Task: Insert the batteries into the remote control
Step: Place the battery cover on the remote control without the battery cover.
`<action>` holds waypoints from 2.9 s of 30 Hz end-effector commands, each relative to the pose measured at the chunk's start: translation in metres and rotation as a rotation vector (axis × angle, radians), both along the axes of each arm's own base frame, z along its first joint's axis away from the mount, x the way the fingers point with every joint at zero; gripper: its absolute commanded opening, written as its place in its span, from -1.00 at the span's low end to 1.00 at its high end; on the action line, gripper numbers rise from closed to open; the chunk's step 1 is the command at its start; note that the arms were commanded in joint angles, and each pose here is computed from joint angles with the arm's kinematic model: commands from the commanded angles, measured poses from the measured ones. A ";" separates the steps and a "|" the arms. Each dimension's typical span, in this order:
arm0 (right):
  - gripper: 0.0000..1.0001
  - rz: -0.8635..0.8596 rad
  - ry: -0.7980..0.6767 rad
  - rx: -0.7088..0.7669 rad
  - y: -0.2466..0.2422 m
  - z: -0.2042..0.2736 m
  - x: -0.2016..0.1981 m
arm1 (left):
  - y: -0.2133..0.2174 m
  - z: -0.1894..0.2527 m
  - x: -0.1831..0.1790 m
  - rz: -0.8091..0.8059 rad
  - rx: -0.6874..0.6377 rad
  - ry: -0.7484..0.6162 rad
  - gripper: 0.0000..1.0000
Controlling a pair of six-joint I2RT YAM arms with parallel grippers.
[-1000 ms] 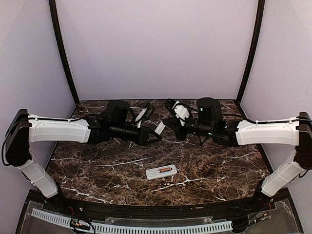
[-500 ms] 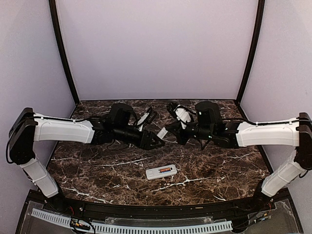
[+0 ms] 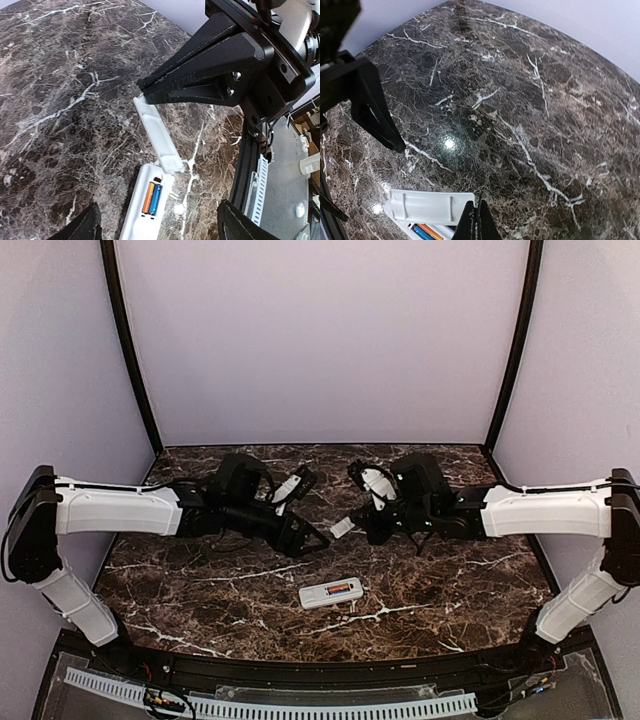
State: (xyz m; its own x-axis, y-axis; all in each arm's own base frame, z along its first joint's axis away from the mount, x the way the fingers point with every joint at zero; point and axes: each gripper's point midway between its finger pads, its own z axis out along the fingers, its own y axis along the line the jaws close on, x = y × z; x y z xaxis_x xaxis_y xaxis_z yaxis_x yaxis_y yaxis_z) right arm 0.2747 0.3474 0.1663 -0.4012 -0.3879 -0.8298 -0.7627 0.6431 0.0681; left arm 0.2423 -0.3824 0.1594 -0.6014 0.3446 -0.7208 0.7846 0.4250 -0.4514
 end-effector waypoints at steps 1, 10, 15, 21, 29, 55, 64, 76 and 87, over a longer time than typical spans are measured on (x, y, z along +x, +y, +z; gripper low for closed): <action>-1.00 -0.143 0.205 -0.058 -0.009 -0.032 -0.006 | 0.029 -0.008 0.010 0.101 0.108 -0.087 0.57; -1.00 -0.319 0.377 -0.245 -0.016 -0.073 -0.034 | 0.071 -0.045 0.030 0.348 0.235 -0.052 0.55; -1.00 -0.357 0.418 -0.379 -0.019 -0.090 -0.057 | 0.083 -0.062 0.033 0.400 0.301 -0.032 0.54; -1.00 -0.380 0.456 -0.422 -0.009 -0.104 -0.068 | 0.083 -0.055 0.033 0.405 0.290 -0.039 0.54; -1.00 -0.391 0.463 -0.444 -0.002 -0.106 -0.067 | 0.083 -0.048 0.032 0.399 0.277 -0.059 0.54; -1.00 -0.410 0.500 -0.475 0.000 -0.118 -0.071 | 0.079 -0.048 0.029 0.371 0.262 -0.050 0.54; -0.93 -0.423 0.507 -0.496 0.000 -0.118 -0.071 | 0.077 -0.047 0.029 0.367 0.252 -0.052 0.54; -0.99 -0.457 0.481 -0.487 -0.005 -0.111 -0.067 | 0.077 -0.046 0.029 0.361 0.254 -0.060 0.54; -0.93 -0.475 0.468 -0.497 -0.006 -0.105 -0.066 | 0.076 -0.043 0.029 0.350 0.248 -0.072 0.54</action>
